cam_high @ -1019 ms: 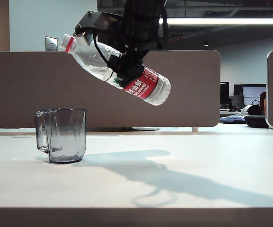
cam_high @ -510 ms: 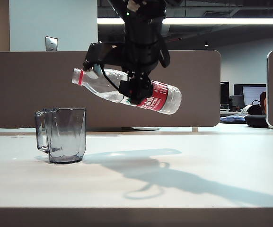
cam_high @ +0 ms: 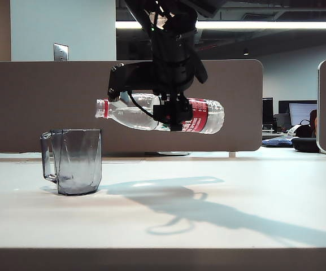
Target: Pick up the mineral water bottle on the table and pour water into the mug until it's half full.
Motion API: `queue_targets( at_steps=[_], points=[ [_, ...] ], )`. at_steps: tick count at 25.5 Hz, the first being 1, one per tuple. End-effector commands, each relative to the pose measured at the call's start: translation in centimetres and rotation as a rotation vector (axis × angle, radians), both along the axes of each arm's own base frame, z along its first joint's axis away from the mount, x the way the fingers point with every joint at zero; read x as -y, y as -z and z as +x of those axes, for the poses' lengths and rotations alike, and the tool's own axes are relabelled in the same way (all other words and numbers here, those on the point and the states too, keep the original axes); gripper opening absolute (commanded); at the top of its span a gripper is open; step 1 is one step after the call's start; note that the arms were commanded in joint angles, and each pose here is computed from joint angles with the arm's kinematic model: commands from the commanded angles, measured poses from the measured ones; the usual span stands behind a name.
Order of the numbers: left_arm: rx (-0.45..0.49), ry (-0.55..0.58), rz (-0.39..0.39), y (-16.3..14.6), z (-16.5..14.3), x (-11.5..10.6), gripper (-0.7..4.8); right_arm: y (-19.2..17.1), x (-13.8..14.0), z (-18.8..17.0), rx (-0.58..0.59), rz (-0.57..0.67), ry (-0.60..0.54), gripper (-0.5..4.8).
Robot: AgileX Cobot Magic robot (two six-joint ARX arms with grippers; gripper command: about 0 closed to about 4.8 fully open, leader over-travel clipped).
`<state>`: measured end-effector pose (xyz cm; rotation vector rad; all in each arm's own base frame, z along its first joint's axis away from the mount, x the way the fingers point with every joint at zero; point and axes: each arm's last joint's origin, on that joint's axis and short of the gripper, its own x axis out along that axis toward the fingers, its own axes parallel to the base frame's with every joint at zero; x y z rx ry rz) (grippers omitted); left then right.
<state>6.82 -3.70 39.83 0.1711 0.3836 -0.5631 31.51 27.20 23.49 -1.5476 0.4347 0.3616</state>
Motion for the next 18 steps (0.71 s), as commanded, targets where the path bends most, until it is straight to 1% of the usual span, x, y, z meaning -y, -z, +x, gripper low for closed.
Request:
queue_targets(
  at_steps=[1,9,18],
  points=[
    [0.006,0.009,-0.009,-0.1,-0.1,0.0,-0.05,-1.2,0.0,0.2,0.06,0.02,0.026,2.65],
    [0.006,0.009,-0.009,-0.1,-0.1,0.0,-0.05,-1.5,-0.1,0.2,0.068,0.026,0.028,2.65],
    [0.009,0.009,-0.01,-0.2,-0.1,0.0,-0.05,-2.8,-0.4,0.4,0.098,0.025,0.028,2.65]
  ],
)
